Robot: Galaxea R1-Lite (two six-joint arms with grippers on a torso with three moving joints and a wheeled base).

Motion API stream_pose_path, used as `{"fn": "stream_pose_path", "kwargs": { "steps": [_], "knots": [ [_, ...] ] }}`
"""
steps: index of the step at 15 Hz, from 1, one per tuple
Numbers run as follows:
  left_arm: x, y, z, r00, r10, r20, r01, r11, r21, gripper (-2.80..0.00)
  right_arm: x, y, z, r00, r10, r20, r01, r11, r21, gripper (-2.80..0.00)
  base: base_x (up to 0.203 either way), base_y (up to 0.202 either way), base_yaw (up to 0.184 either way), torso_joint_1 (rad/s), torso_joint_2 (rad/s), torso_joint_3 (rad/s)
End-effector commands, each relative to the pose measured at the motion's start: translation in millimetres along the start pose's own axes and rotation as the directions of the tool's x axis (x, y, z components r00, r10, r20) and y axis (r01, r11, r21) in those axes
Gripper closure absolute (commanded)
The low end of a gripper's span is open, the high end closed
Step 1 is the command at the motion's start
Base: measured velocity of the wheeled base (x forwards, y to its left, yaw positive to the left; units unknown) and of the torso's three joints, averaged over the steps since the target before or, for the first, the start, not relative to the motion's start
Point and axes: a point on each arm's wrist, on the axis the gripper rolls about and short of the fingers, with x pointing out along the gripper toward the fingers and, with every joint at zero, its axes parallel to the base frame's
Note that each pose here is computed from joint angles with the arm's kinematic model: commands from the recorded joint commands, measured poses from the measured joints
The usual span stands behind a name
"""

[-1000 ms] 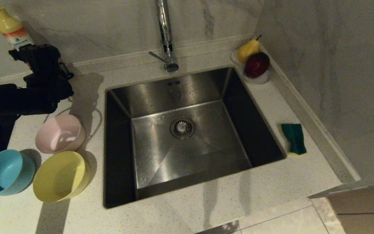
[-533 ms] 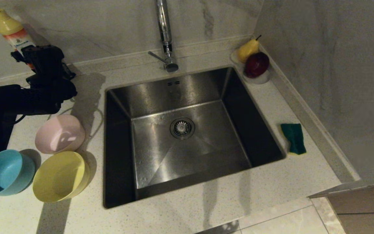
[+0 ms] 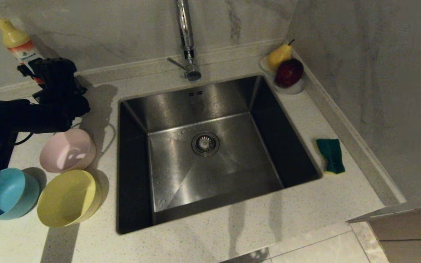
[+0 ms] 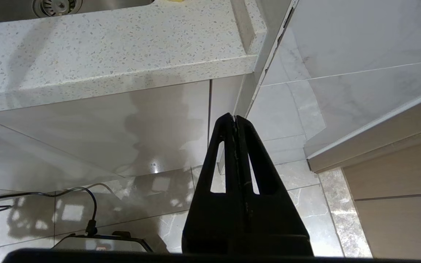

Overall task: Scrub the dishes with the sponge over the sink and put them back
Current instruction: Place the dish soap on the table

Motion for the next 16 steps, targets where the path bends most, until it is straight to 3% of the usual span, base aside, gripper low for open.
{"fn": "stream_pose_path", "kwargs": {
  "steps": [1,8,9,13,16],
  "knots": [
    [1.5,-0.4,-5.1,1.000,0.005,-0.004,-0.005,1.000,0.002,0.00,0.0,0.0,0.0,1.000,0.000,0.001,0.000,1.000,0.000,0.00,0.000,0.000,0.000,0.000,0.00,0.000],
    [0.6,0.9,-6.9,1.000,0.011,-0.010,-0.011,1.000,-0.009,0.00,0.0,0.0,0.0,1.000,0.000,0.001,0.000,1.000,0.000,0.00,0.000,0.000,0.000,0.000,0.00,0.000],
    [0.6,1.2,-7.2,1.000,0.019,-0.010,-0.019,1.000,-0.015,-2.80,0.0,0.0,0.0,1.000,0.000,0.001,0.000,1.000,0.000,0.00,0.000,0.000,0.000,0.000,0.00,0.000],
    [-1.3,1.6,-0.6,1.000,0.018,-0.001,-0.019,0.999,-0.028,-2.80,0.0,0.0,0.0,1.000,0.000,0.001,0.000,1.000,0.000,0.00,0.000,0.000,0.000,0.000,0.00,0.000],
    [-7.2,2.9,20.3,1.000,0.013,0.026,-0.012,0.998,-0.056,-2.80,0.0,0.0,0.0,1.000,0.000,0.001,0.000,1.000,0.000,0.00,0.000,0.000,0.000,0.000,0.00,0.000]
  ]
}}
